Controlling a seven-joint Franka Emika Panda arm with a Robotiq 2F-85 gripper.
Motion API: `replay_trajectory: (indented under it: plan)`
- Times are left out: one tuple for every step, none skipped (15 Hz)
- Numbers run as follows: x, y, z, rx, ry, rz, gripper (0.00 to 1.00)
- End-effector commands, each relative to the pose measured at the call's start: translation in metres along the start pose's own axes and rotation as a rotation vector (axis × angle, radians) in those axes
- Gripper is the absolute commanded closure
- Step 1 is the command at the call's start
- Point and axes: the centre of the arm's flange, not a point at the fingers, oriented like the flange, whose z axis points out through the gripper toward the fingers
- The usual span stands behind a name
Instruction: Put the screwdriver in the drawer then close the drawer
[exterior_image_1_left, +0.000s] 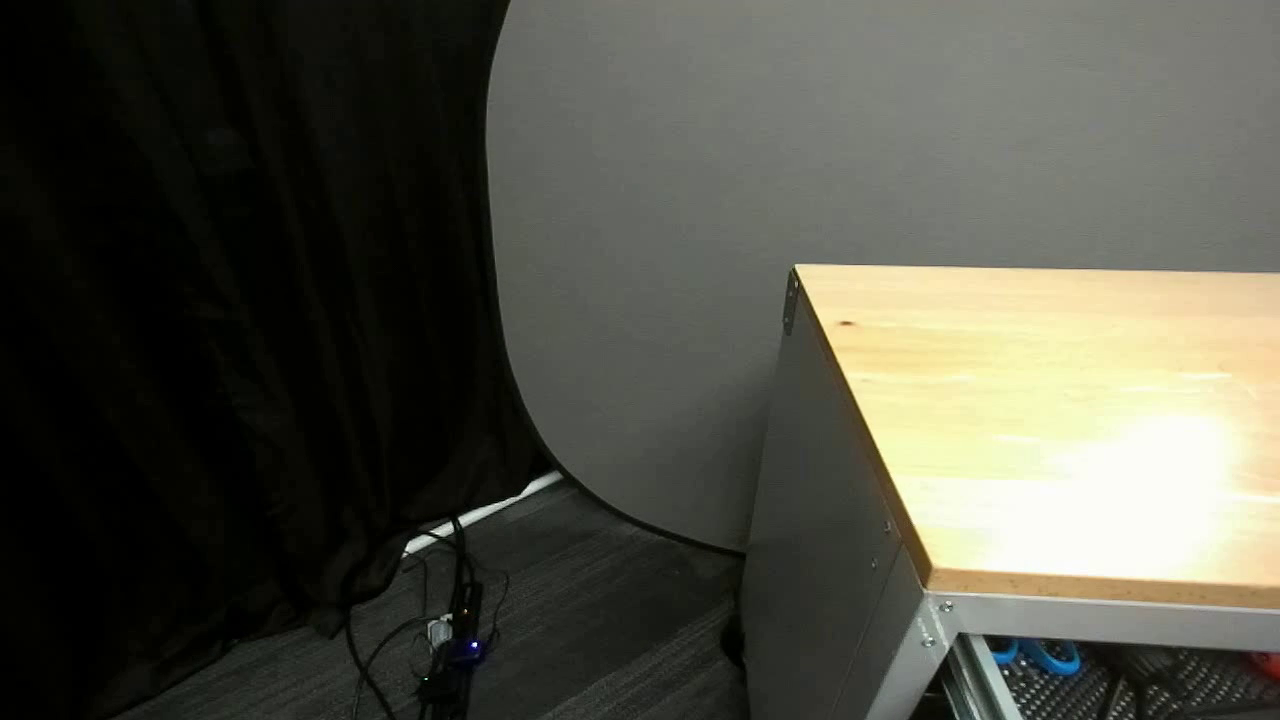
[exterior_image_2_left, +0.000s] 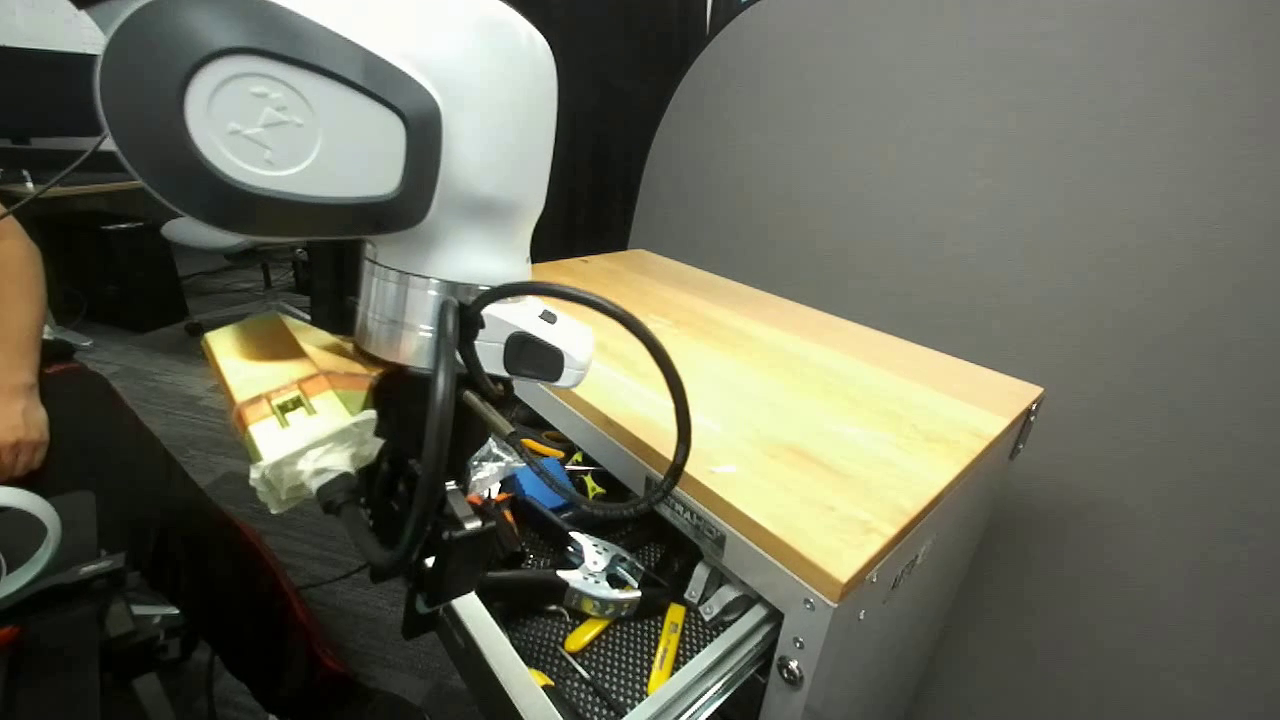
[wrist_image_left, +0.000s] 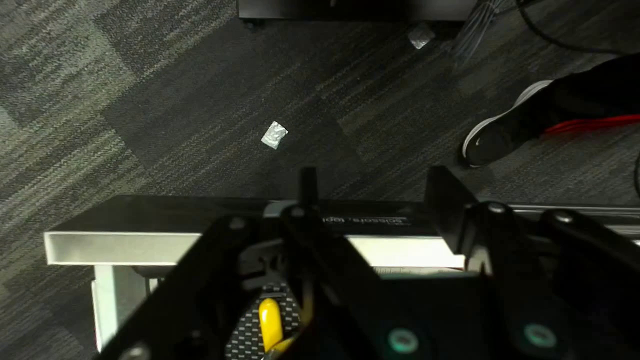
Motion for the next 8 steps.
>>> replay_trajectory:
  plan:
    - [0.007,0.011,0.017,0.007,0.03,0.034,0.73]
    - [0.009,0.015,0.021,0.012,0.03,0.04,0.81]
    - [0.011,0.018,0.026,0.017,0.032,0.047,0.88]
    - [0.014,0.021,0.032,0.019,0.038,0.052,0.9]
    - [0.017,0.023,0.036,0.021,0.04,0.057,0.93]
    - [0.021,0.024,0.04,0.023,0.041,0.06,0.94]
    - [0.026,0.026,0.044,0.026,0.043,0.063,0.95]
    - [0.032,0.027,0.048,0.031,0.049,0.065,0.91]
